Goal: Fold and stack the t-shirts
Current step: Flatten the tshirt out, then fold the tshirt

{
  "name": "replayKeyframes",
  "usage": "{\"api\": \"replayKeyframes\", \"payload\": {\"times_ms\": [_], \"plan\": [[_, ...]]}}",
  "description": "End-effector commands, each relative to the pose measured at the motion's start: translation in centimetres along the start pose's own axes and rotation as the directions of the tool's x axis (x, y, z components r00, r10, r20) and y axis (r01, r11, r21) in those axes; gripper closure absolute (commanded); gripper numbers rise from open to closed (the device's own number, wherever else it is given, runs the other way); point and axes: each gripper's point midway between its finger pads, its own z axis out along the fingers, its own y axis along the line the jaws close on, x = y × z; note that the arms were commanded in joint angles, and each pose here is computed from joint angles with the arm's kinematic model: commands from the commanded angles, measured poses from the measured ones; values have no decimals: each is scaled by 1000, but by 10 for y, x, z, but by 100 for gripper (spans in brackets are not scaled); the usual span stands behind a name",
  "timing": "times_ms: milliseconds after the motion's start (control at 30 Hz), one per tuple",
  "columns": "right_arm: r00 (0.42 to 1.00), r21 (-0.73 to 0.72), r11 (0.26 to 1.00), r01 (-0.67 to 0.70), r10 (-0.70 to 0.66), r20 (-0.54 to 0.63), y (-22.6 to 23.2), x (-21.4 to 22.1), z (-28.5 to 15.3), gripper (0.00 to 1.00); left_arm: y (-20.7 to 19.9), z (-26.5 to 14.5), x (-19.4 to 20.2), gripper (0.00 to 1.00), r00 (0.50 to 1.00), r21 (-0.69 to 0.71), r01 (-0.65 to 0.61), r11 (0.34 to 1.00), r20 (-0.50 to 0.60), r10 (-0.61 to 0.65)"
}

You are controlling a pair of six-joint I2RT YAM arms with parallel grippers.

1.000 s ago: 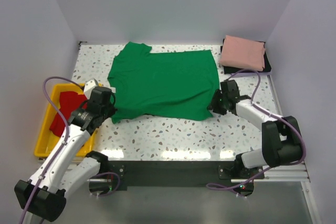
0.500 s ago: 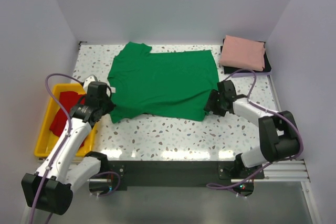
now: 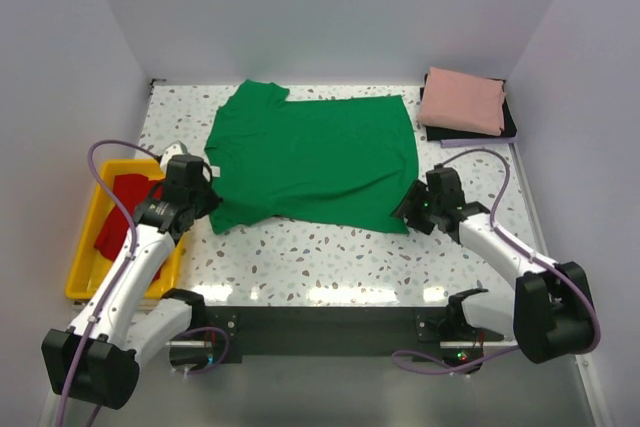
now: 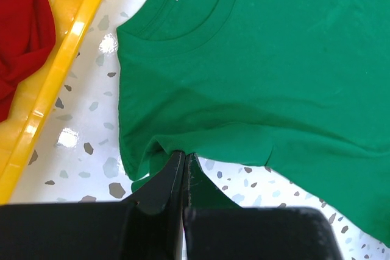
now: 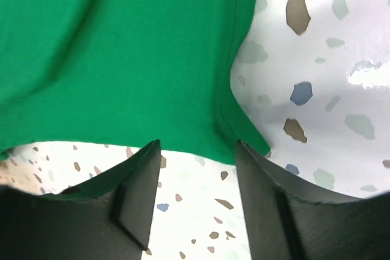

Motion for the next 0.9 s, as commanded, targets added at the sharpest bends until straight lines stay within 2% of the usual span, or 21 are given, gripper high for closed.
{"api": "replayKeyframes", "payload": {"times_ms": [0, 233, 467, 667, 733, 867], "plan": [[996, -10, 996, -86, 86, -2, -5, 12, -4, 46, -4, 2, -5, 100, 1000, 25, -12, 1000, 22, 12], [990, 10, 990, -141, 141, 24, -14, 15, -6, 51, -4, 4, -2, 100, 1000, 34, -14, 999, 13, 14], [986, 86, 983, -163, 159, 56, -35, 19, -2, 62, -4, 6, 2, 100, 1000, 41, -11, 999, 3, 11], [984, 79, 984, -159, 153, 87, -34, 11, 3, 63, -6, 7, 4, 100, 1000, 47, -11, 999, -5, 11], [989, 91, 987, -134, 127, 75, -33, 9, 7, 64, -6, 6, 3, 100, 1000, 49, -12, 999, -2, 12], [996, 186, 979, -85, 84, 17, -45, 14, 14, 71, -6, 7, 4, 100, 1000, 52, -12, 999, -6, 13]]}}
